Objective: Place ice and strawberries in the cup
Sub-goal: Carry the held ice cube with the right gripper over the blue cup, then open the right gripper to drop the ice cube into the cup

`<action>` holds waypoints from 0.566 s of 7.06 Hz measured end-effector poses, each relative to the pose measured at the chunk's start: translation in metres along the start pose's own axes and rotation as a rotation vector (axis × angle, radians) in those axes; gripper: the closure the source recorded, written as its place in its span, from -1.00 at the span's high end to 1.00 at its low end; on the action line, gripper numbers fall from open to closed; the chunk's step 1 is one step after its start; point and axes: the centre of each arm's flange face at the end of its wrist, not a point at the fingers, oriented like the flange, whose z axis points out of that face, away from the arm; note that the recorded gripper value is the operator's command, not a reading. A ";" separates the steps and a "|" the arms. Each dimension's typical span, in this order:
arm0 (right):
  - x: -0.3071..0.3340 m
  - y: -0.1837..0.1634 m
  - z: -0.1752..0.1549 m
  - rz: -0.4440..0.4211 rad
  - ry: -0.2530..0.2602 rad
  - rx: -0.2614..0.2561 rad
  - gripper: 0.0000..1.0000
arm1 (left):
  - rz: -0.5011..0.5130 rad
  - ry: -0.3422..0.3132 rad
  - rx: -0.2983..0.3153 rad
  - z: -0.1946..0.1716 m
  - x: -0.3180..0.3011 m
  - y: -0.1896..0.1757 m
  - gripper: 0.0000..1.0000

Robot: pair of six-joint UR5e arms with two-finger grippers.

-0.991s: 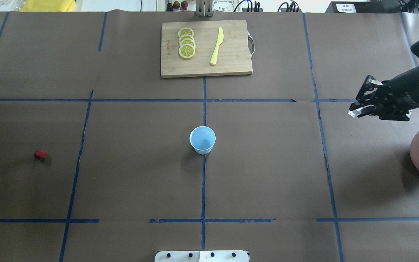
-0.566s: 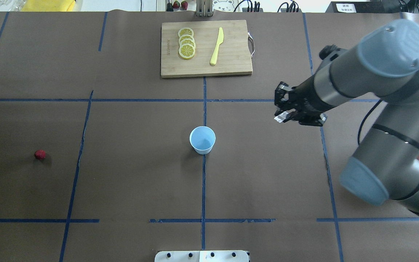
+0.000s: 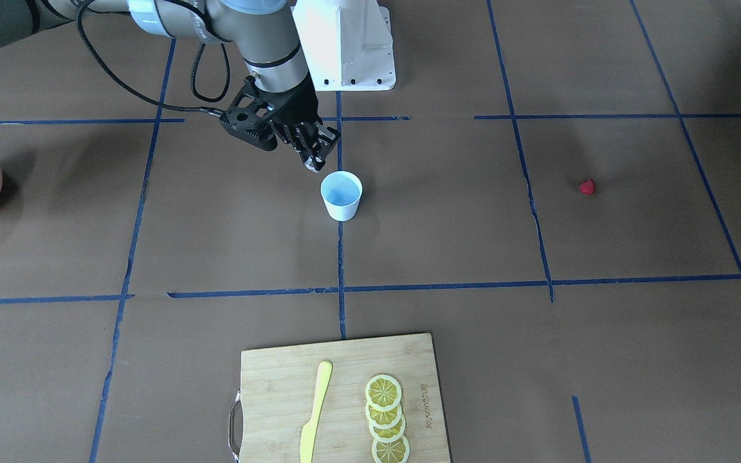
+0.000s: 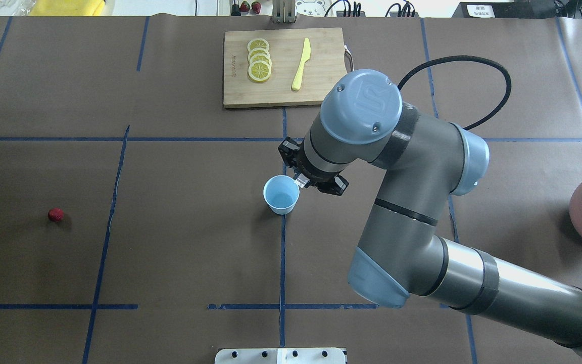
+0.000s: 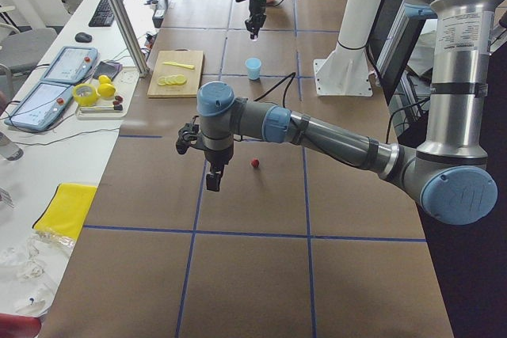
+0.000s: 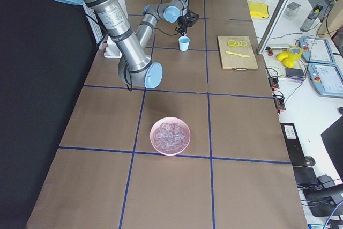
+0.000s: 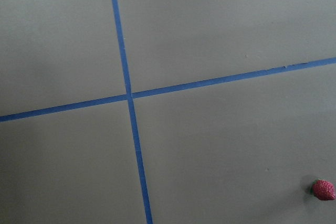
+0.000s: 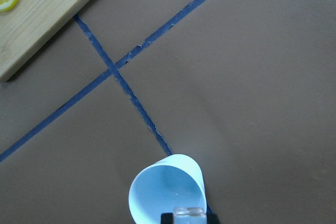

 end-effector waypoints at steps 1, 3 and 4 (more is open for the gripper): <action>-0.010 0.003 0.015 0.001 -0.003 0.008 -0.86 | 0.012 0.012 0.001 0.002 0.005 0.000 1.00; -0.021 0.002 0.039 0.007 0.007 0.016 0.54 | 0.020 0.048 0.005 0.004 0.007 0.004 1.00; -0.022 0.003 0.043 0.007 0.010 0.016 0.76 | 0.025 0.054 0.014 0.006 0.006 0.009 1.00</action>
